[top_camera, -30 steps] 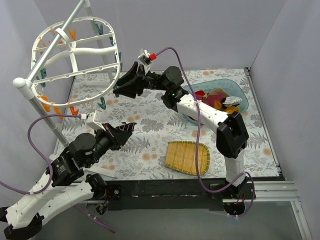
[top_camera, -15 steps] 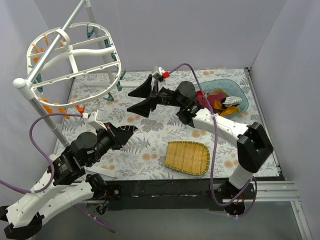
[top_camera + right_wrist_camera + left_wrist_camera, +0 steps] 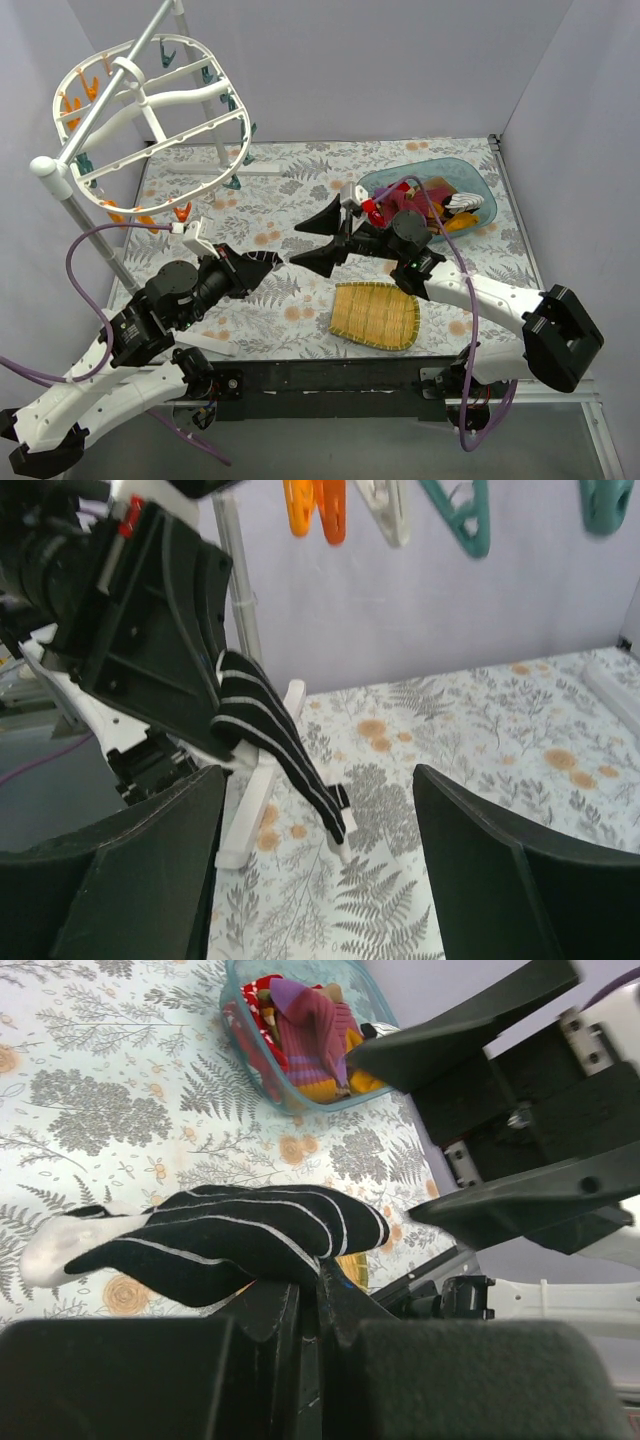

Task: Remove the socks clipped to the hanger
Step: Place the sock in the bin.

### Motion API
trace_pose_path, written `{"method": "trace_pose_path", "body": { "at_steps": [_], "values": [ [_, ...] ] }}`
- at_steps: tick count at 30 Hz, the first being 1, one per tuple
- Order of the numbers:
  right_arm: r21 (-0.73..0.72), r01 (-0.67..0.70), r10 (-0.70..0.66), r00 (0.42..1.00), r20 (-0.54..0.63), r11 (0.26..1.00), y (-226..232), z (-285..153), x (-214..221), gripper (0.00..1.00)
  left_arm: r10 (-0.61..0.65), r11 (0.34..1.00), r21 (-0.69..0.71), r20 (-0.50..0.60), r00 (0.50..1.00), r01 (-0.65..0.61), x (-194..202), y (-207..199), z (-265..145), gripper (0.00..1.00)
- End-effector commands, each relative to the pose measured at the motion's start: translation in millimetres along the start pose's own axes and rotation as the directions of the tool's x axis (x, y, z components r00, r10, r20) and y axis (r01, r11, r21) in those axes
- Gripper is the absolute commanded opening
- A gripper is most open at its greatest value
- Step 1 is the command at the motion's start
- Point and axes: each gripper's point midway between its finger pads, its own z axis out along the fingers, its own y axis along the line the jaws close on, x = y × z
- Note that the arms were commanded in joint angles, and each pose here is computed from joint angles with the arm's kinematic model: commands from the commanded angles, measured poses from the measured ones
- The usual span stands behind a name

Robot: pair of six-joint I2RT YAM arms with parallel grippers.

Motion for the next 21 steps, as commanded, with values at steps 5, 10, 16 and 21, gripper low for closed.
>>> {"method": "trace_pose_path", "body": {
  "at_steps": [5, 10, 16, 21],
  "values": [
    [0.011, 0.04, -0.039, 0.996, -0.076, 0.999, 13, 19, 42, 0.82, -0.016, 0.996, 0.087, -0.028, 0.999, 0.019, 0, -24, 7, 0.0],
    [0.024, 0.028, -0.025, 0.996, -0.088, 0.999, 9, 31, 51, 0.78, -0.028, 0.994, 0.101, -0.032, 0.999, 0.031, 0, -28, 9, 0.0],
    [0.074, 0.004, 0.001, 0.998, -0.068, 0.997, 0, 33, 49, 0.01, -0.027, 0.994, 0.107, -0.041, 0.999, 0.032, 3, -28, 11, 0.01],
    [0.164, -0.013, 0.021, 0.998, -0.051, 0.986, -8, 22, 44, 0.01, -0.02, 0.991, 0.128, -0.034, 0.999, 0.024, 1, -31, 9, 0.58]
  ]
}}
